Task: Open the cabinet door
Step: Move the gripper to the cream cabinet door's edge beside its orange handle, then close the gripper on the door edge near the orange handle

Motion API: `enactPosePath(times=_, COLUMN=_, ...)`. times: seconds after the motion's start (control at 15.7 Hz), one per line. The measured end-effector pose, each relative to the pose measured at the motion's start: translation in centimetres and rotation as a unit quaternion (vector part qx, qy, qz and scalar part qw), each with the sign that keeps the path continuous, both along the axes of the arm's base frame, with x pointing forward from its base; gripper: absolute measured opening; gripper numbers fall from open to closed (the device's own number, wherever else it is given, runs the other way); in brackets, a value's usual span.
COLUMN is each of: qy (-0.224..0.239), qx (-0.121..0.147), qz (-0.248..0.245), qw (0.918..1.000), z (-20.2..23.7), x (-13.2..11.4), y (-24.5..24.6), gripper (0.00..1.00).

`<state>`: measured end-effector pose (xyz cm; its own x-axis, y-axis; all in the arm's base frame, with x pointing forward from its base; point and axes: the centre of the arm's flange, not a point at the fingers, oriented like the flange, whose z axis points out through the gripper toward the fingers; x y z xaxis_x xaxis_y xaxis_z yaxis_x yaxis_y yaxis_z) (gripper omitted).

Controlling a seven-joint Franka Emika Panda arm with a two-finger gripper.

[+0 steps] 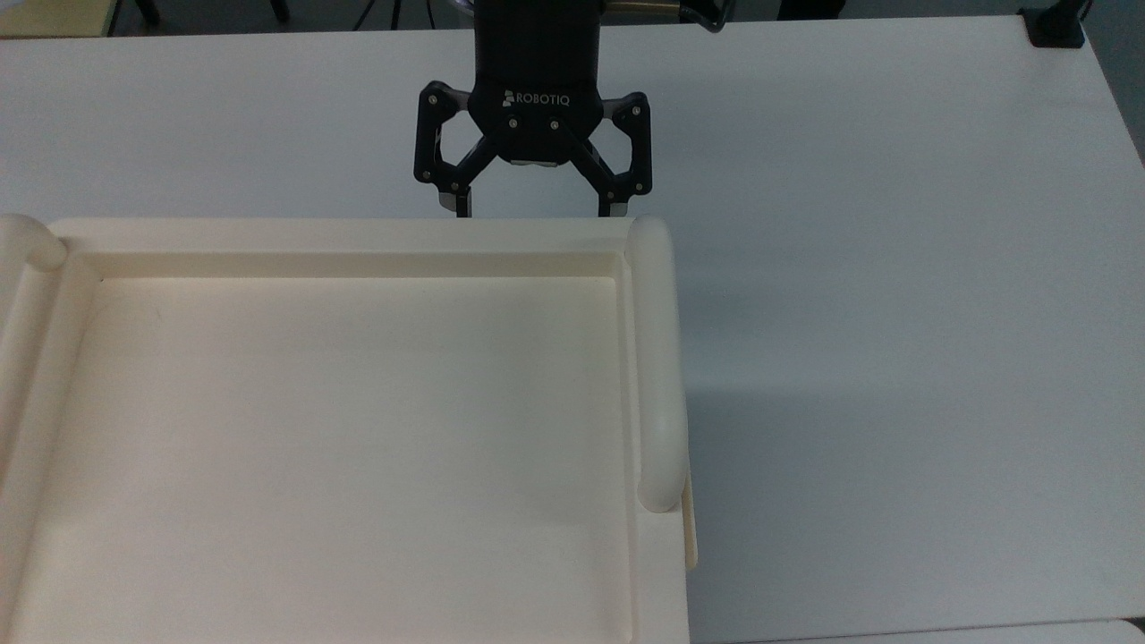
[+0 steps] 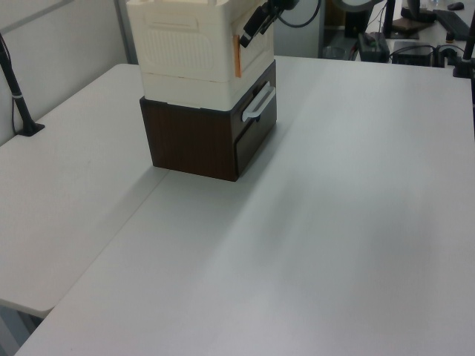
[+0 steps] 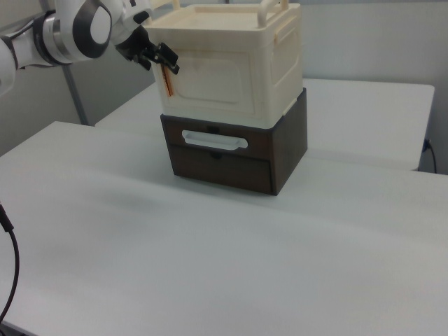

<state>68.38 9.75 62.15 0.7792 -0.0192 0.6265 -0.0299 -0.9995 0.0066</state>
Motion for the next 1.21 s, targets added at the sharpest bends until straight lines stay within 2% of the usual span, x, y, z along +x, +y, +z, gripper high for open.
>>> enactPosePath(times=0.19, qy=-0.013, qx=-0.015, qz=0.006, qw=0.9998, z=-0.8, x=0.7, y=0.2, gripper=1.00)
enactPosePath(times=0.38, qy=-0.020, qx=-0.031, qz=0.010, qw=0.9993, z=-1.2, x=1.0, y=0.3, gripper=0.96)
enactPosePath(times=0.51, qy=-0.021, qx=-0.041, qz=0.012, qw=0.9989, z=-1.4, x=1.0, y=0.3, gripper=0.81)
enactPosePath(times=0.7, qy=-0.021, qx=-0.047, qz=0.018, qw=0.9985, z=-1.5, x=1.0, y=1.0, gripper=0.79)
enactPosePath(times=0.76, qy=-0.021, qx=-0.047, qz=0.021, qw=0.9984, z=-1.5, x=0.9, y=1.4, gripper=0.73)
enactPosePath(times=0.89, qy=-0.021, qx=-0.047, qz=0.024, qw=0.9984, z=-1.5, x=0.9, y=1.8, gripper=0.71)
enactPosePath(times=0.96, qy=-0.021, qx=-0.048, qz=0.024, qw=0.9984, z=-1.5, x=0.9, y=1.8, gripper=0.64)
enactPosePath(times=1.08, qy=-0.021, qx=-0.048, qz=0.024, qw=0.9984, z=-1.6, x=0.9, y=1.8, gripper=0.62)
enactPosePath(times=1.21, qy=-0.020, qx=-0.048, qz=0.024, qw=0.9984, z=-1.6, x=0.9, y=1.8, gripper=0.48)
